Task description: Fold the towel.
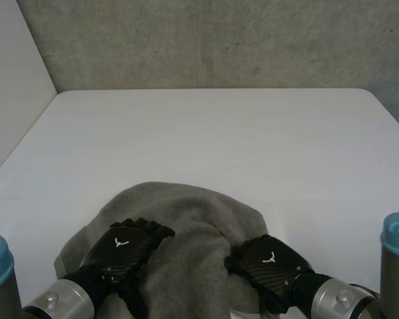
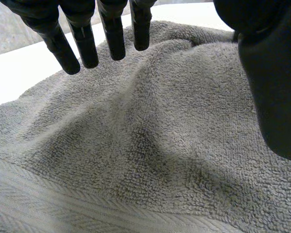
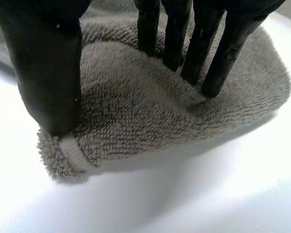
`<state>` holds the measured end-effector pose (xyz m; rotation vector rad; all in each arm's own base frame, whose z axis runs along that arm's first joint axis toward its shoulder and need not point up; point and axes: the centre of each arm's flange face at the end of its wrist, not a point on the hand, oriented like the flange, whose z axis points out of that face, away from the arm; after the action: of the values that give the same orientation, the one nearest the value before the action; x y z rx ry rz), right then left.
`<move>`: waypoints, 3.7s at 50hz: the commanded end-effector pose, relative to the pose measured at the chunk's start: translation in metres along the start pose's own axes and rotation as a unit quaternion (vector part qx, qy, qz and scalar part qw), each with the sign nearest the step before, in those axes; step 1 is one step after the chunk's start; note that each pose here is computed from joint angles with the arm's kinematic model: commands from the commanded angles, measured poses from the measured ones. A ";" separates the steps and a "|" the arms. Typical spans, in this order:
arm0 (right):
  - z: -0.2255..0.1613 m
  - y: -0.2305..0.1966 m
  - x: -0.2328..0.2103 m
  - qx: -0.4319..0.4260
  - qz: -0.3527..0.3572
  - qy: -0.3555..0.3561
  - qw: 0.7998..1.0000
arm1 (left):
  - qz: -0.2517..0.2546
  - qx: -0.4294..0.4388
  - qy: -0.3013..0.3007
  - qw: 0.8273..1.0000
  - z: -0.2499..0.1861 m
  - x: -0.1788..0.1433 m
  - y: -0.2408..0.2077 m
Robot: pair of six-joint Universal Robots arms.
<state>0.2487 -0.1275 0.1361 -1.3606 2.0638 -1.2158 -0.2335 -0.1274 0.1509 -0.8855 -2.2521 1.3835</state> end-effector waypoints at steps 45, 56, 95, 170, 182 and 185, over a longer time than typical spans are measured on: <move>0.039 -0.057 0.084 0.144 0.195 0.194 0.951 | -0.211 0.048 0.054 0.975 0.072 0.019 -0.061; 0.039 -0.052 0.079 0.136 0.193 0.189 0.953 | -0.244 0.046 0.103 0.963 0.091 0.054 -0.068; 0.039 -0.063 0.085 0.160 0.154 0.196 0.955 | -0.115 0.057 -0.042 0.991 0.112 0.043 -0.060; 0.010 -0.115 0.073 0.085 -0.098 -0.011 0.991 | 0.105 0.188 -0.083 0.973 0.112 -0.036 -0.077; -0.026 -0.135 0.063 0.134 -0.098 -0.007 0.986 | 0.070 0.192 -0.027 0.978 0.136 -0.013 -0.067; -0.032 -0.140 0.068 0.146 -0.084 0.002 0.986 | 0.072 0.186 -0.004 0.980 0.144 -0.006 -0.060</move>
<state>0.2767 -0.1940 0.2632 -1.4667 1.7216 -1.4727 -0.3201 -0.2507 0.1539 -0.8803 -1.8915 1.8812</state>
